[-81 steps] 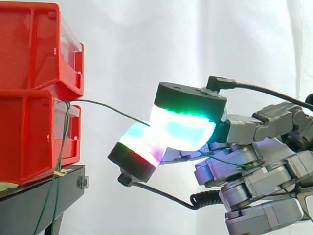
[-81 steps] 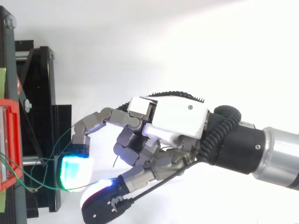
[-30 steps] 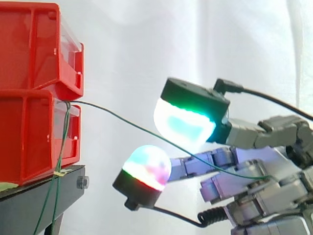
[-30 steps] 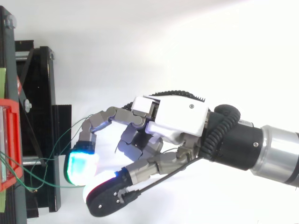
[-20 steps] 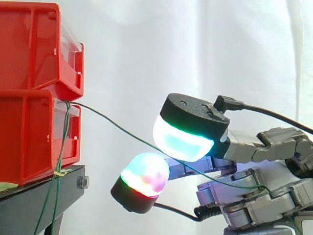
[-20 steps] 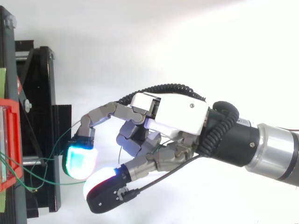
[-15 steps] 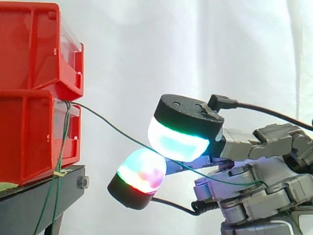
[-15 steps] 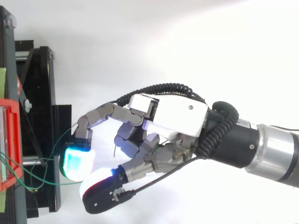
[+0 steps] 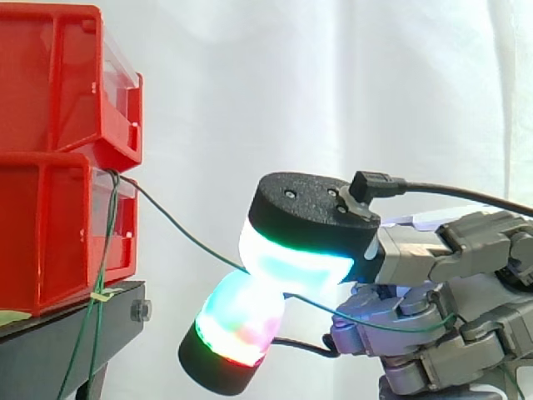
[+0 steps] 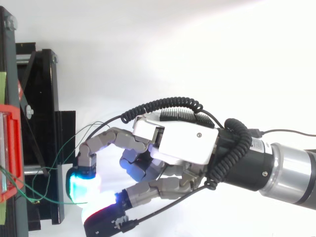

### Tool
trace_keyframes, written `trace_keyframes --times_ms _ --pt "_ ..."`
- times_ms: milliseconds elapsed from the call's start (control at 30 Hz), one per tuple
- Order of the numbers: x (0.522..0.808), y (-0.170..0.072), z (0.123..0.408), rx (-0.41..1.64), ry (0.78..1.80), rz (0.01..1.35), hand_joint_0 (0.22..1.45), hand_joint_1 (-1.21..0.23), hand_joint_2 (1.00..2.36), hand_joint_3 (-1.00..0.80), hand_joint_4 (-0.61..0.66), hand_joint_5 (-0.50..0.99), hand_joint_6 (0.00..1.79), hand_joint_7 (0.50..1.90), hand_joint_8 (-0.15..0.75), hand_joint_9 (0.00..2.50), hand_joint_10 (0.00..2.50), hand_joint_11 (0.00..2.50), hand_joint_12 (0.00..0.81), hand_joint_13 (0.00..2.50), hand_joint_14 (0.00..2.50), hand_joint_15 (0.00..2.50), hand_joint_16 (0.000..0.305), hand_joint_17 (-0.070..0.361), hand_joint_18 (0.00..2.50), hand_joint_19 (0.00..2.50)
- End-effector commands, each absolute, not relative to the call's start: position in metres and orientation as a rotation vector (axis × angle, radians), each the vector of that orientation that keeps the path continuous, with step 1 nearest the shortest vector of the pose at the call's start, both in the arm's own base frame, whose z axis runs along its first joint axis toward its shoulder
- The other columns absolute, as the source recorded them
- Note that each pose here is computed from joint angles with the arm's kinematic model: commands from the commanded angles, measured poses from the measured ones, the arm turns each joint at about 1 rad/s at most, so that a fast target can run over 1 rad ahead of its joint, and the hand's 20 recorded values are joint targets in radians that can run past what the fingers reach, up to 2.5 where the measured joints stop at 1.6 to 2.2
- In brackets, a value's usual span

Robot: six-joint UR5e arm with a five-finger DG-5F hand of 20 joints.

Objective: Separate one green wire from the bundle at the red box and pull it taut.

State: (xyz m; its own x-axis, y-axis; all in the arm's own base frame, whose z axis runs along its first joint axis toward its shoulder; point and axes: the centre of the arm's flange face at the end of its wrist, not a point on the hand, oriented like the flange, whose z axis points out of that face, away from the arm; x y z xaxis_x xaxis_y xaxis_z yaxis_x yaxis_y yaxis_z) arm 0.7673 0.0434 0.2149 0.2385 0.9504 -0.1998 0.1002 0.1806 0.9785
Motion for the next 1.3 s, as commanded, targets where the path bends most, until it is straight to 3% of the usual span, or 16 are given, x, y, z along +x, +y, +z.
trace_keyframes --times_ms 0,433,800,1100,1267 --pt "0.767 0.045 0.215 1.198 1.188 0.817 0.61 -0.64 1.00 -0.50 0.06 -0.17 0.82 1.06 0.228 1.47 2.50 1.86 0.256 1.95 2.50 0.38 0.034 0.075 2.25 1.57" --pt "0.772 0.043 0.224 1.207 1.163 0.835 0.62 -0.67 1.00 -0.48 0.07 -0.17 0.83 1.05 0.226 1.49 2.50 1.85 0.259 1.96 2.50 0.39 0.033 0.075 2.26 1.57" --pt "0.773 0.039 0.236 1.297 1.128 0.894 0.60 -0.70 1.02 -0.29 0.02 -0.17 0.86 1.08 0.211 1.46 2.50 1.91 0.279 1.93 2.50 0.49 0.037 0.082 2.21 1.57" --pt "0.770 0.039 0.239 1.340 1.133 0.897 0.62 -0.72 1.01 -0.42 0.02 -0.17 0.86 1.08 0.216 1.44 2.50 1.88 0.277 1.92 2.50 0.51 0.035 0.080 2.18 1.56" --pt "0.769 0.039 0.238 1.353 1.133 0.898 0.60 -0.62 1.00 -0.50 0.05 -0.17 0.87 1.11 0.216 1.44 2.50 1.88 0.271 1.92 2.50 0.52 0.036 0.081 2.18 1.57"
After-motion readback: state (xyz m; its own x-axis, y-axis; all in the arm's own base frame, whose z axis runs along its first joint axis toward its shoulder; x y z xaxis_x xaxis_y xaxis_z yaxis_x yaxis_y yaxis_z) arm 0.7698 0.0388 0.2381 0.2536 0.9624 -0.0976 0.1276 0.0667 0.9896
